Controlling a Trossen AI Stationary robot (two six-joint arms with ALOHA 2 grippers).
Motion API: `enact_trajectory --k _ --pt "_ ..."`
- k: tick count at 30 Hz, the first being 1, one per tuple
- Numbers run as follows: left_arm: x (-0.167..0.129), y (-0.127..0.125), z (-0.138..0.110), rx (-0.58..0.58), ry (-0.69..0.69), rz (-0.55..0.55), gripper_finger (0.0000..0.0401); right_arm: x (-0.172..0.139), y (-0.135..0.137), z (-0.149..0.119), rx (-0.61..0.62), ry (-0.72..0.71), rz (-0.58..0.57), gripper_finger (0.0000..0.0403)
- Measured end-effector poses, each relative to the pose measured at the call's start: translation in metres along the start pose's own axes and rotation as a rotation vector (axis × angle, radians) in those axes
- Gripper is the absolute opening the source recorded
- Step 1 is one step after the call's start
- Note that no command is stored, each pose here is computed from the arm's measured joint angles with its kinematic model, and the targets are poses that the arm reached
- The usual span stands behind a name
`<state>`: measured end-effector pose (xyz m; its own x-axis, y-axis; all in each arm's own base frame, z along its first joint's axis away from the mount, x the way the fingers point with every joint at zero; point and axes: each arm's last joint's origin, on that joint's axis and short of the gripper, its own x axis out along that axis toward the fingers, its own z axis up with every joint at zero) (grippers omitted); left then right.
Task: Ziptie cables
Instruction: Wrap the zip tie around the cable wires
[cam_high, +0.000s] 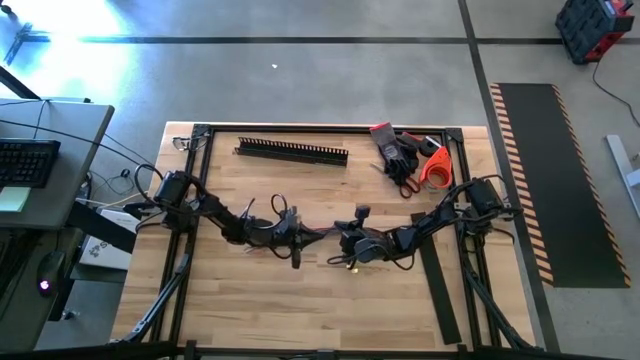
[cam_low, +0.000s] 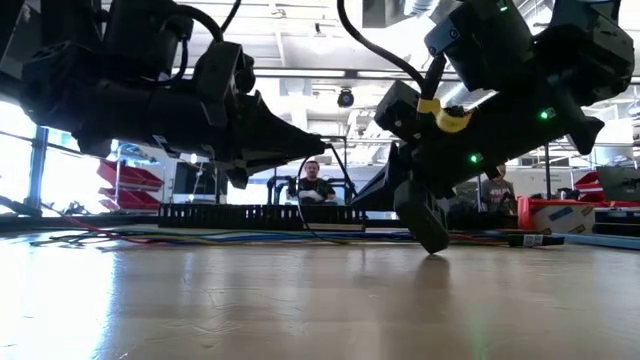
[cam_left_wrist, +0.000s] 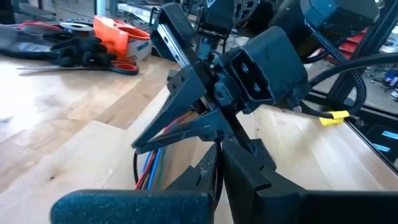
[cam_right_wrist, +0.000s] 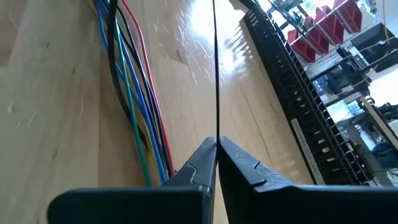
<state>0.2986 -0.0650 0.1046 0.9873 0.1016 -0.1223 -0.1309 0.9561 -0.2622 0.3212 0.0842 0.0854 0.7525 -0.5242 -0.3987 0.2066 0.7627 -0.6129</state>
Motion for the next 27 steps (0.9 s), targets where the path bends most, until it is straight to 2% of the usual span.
enact_trajectory --k 8,27 --pt "-0.002 -0.005 0.008 0.017 -0.107 0.044 0.0000 0.000 0.000 0.000 0.000 -0.001 0.003 0.0000" --pt "-0.004 -0.006 0.008 0.012 -0.126 0.102 0.0000 0.011 -0.007 0.015 0.095 0.025 -0.053 0.0000"
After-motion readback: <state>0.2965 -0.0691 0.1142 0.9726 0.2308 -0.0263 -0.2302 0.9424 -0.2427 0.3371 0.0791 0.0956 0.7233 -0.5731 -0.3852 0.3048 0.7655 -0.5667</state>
